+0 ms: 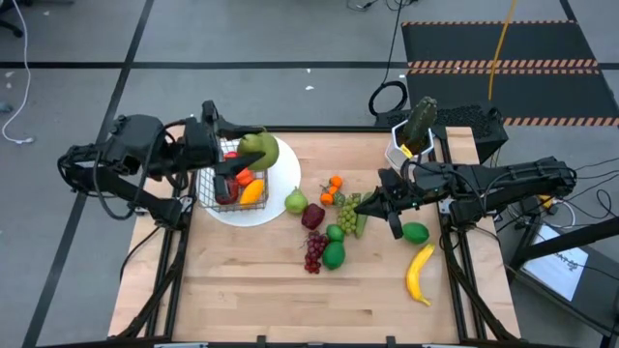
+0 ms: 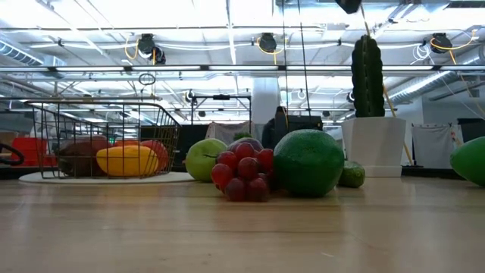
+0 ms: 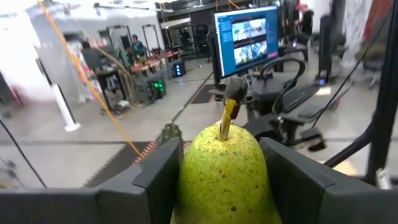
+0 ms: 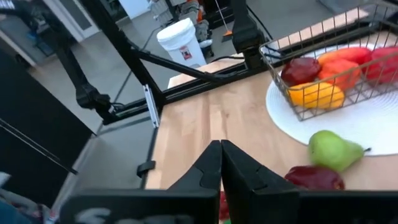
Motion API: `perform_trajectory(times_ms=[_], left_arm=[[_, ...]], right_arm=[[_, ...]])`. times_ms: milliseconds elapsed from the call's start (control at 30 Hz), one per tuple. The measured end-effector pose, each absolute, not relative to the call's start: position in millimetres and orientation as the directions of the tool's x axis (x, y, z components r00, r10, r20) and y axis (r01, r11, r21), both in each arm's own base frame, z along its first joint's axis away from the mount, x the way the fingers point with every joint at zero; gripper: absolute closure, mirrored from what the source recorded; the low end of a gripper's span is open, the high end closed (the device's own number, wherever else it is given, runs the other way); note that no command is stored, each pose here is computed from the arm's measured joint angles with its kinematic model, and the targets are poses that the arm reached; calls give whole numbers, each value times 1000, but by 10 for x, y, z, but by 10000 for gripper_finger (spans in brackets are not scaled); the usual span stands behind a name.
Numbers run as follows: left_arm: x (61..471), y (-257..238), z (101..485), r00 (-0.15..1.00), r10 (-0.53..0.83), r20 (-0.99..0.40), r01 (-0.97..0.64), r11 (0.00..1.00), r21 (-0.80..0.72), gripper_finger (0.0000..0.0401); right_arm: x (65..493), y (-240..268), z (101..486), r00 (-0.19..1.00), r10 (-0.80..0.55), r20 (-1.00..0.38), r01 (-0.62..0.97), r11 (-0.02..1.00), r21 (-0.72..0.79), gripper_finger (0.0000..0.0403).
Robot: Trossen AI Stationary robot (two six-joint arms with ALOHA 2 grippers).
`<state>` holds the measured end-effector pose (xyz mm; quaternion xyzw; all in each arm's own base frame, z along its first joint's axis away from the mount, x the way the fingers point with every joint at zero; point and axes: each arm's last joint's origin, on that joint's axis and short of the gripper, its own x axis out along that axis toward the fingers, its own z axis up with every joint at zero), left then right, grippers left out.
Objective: Build produce basket
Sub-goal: Put the bottom green pear into the wire basket
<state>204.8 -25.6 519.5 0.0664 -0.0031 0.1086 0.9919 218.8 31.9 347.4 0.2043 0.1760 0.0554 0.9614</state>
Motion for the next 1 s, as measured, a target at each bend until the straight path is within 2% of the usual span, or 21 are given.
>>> perform_trajectory(times_ms=[167,367,667,867,1000], left_arm=[[2048,-256,5195,976,215,21,-214,975,-65,187],[2048,-256,5195,976,215,20,-200,933,-298,187],[2048,-259,5193,977,213,18,-154,757,-635,187],[2052,-276,5182,987,160,8,-100,651,-752,187],[2052,-284,5155,991,133,-19,-105,676,-729,187]], right_arm=[[2188,319,3474,932,178,-316,-47,923,382,402],[2188,319,3474,932,178,-316,-47,923,382,402],[2188,319,3474,932,178,-316,-47,923,383,403],[2188,319,3474,932,178,-316,-47,922,384,403],[2188,319,3474,932,179,-316,-41,916,398,403]])
